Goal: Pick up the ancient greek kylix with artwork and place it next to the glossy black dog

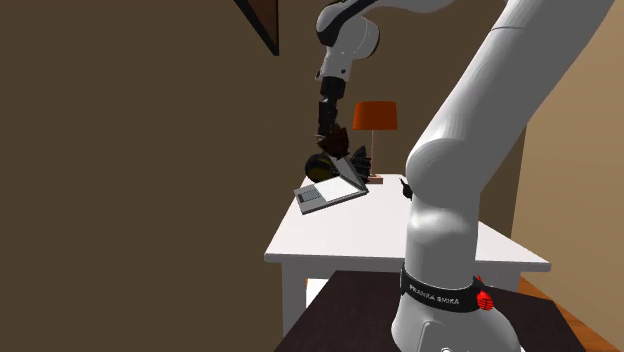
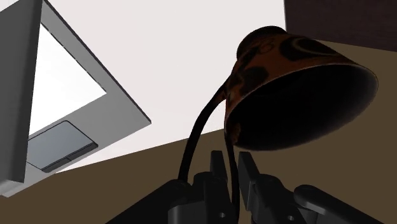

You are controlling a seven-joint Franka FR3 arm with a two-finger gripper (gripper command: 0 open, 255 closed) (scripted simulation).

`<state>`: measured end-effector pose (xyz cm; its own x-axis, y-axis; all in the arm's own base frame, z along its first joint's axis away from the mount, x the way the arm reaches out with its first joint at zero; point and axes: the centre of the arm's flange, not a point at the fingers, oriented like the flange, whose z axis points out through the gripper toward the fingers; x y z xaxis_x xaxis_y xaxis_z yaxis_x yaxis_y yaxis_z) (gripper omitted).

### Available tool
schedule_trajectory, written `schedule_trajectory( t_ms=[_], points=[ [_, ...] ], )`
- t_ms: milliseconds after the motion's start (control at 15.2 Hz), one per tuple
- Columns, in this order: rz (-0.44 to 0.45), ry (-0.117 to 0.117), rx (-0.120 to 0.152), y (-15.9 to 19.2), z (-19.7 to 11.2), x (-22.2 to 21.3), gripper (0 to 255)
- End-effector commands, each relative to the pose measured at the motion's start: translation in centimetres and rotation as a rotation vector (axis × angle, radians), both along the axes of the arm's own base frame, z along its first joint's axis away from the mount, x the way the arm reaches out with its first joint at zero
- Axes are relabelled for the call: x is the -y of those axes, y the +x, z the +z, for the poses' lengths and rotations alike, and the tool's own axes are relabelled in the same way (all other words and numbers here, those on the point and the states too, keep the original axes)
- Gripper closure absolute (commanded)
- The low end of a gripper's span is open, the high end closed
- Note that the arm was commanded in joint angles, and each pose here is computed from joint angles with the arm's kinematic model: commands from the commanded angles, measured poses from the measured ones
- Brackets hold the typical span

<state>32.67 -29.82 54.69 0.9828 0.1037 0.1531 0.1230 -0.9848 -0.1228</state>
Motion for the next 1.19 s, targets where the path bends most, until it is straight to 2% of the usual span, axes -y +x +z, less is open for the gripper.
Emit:
schedule_trajectory(
  t_ms=[0,462,1122],
  points=[
    [0.000,0.000,0.000,0.0,1.0,-0.1,255],
    [0.000,0.000,0.000,0.0,4.3,-0.1,255],
    [0.000,0.000,0.000,-8.9,4.3,9.6,255]
  ],
)
